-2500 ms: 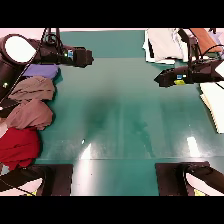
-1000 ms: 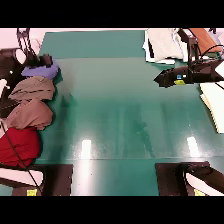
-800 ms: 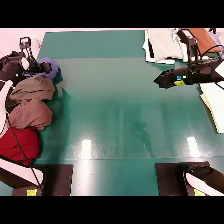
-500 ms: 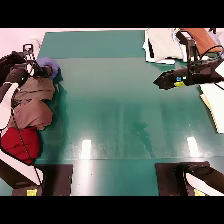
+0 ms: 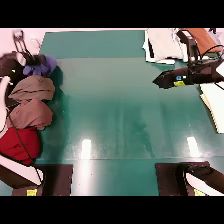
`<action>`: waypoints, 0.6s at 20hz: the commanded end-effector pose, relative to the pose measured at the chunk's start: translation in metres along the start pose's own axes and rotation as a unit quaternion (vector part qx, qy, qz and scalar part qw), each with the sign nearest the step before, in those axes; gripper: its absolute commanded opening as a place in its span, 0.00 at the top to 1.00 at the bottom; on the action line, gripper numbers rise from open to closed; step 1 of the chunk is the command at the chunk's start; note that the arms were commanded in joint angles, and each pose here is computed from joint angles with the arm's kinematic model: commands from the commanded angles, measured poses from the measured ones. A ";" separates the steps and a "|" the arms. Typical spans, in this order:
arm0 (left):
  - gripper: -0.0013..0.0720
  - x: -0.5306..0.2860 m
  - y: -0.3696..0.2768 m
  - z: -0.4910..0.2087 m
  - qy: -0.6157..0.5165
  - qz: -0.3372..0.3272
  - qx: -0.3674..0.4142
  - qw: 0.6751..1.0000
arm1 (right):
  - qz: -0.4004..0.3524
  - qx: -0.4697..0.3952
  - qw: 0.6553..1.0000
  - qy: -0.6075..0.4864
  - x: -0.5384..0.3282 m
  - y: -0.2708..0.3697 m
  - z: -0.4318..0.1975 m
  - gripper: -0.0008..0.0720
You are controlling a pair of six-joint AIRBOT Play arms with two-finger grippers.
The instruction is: Fold the shirts.
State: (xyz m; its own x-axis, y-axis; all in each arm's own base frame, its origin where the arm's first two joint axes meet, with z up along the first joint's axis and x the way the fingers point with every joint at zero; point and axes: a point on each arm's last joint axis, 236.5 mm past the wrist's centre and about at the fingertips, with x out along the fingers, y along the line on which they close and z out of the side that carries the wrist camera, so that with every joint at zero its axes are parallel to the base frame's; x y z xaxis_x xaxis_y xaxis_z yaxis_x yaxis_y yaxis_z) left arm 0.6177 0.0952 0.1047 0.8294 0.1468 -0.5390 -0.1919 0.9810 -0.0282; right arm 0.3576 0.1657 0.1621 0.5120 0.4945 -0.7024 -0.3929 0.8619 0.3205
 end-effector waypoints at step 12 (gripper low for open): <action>0.95 -0.360 -0.226 0.023 -0.013 -0.261 0.210 0.942 | -0.033 -0.035 0.971 -0.235 -0.153 0.014 0.127 0.97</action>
State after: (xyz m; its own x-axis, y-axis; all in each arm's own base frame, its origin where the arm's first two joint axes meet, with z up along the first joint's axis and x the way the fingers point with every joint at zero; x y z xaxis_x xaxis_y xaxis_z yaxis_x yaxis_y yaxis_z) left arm 0.4239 -0.1155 0.3555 0.8912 -0.2368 -0.3869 0.2881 0.9543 0.0798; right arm 0.3750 0.1264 0.3343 0.8123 0.4625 -0.3554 -0.3946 0.8845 0.2491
